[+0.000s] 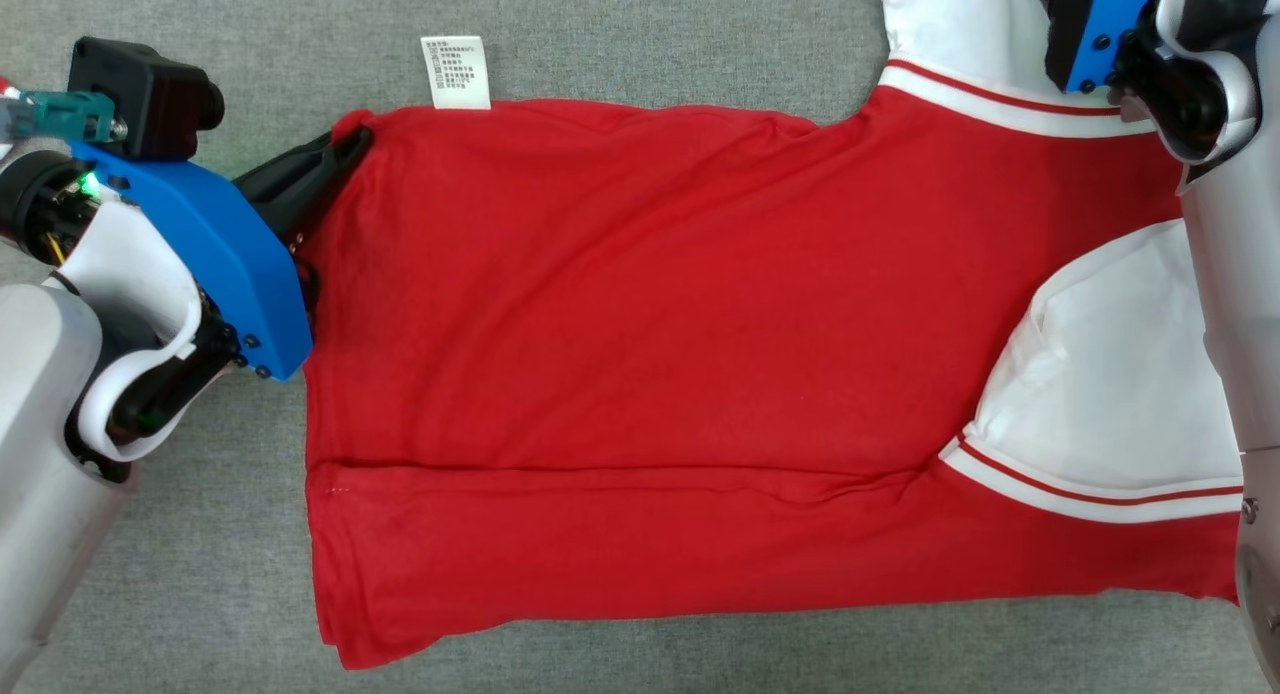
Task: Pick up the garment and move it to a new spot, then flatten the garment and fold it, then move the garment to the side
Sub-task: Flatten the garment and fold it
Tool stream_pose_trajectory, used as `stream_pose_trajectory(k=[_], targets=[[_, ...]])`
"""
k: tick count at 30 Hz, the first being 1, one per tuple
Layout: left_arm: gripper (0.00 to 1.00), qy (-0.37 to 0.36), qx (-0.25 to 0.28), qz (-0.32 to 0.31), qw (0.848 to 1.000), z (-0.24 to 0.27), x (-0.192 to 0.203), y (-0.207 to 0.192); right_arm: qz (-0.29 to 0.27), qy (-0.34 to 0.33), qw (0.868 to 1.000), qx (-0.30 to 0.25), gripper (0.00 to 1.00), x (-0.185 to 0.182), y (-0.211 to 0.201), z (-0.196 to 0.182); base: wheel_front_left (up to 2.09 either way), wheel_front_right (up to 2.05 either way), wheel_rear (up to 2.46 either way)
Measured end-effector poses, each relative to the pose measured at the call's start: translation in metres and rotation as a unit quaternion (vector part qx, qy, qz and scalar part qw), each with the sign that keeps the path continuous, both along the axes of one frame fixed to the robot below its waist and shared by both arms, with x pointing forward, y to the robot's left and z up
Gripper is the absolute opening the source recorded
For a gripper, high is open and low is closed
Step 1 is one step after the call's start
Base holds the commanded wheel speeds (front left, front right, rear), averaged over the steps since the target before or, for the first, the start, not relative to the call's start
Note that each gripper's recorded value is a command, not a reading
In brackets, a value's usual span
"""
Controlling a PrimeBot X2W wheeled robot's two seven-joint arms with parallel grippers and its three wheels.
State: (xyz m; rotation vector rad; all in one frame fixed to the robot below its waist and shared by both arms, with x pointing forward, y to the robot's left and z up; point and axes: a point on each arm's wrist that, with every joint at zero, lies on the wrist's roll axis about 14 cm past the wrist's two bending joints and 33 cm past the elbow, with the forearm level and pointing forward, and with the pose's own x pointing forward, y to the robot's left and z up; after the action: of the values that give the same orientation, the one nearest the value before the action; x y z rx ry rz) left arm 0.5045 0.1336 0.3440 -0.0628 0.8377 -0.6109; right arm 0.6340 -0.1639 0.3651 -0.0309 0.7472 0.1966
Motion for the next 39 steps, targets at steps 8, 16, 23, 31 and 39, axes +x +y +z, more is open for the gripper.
stream_pose_trajectory(k=[8, 16, 23, 31, 39], targets=[[0.0, -0.069, -0.022, 0.059, 0.996, 0.012, 0.012, 0.006, 0.005, -0.1, 0.995, 0.014, 0.0, 0.012, -0.007, 0.053, 0.0, 0.0, 0.0], [0.0, -0.146, -0.073, 0.136, 0.977, 0.051, -0.009, 0.013, -0.006, -0.166, 0.985, 0.036, 0.0, -0.029, -0.04, 0.12, 0.0, 0.0, 0.0], [0.0, -0.187, -0.094, 0.112, 0.972, 0.07, -0.037, -0.002, -0.002, -0.15, 0.987, 0.058, 0.0, -0.077, -0.043, 0.116, 0.0, 0.0, 0.0], [0.0, -0.207, -0.091, 0.092, 0.97, 0.069, -0.066, -0.005, -0.015, -0.115, 0.989, 0.091, 0.0, -0.141, -0.049, 0.093, 0.0, 0.0, 0.0], [0.0, -0.2, -0.07, 0.084, 0.974, 0.056, -0.085, 0.001, -0.034, -0.098, 0.987, 0.127, 0.0, -0.191, -0.053, 0.082, 0.0, 0.0, 0.0]])
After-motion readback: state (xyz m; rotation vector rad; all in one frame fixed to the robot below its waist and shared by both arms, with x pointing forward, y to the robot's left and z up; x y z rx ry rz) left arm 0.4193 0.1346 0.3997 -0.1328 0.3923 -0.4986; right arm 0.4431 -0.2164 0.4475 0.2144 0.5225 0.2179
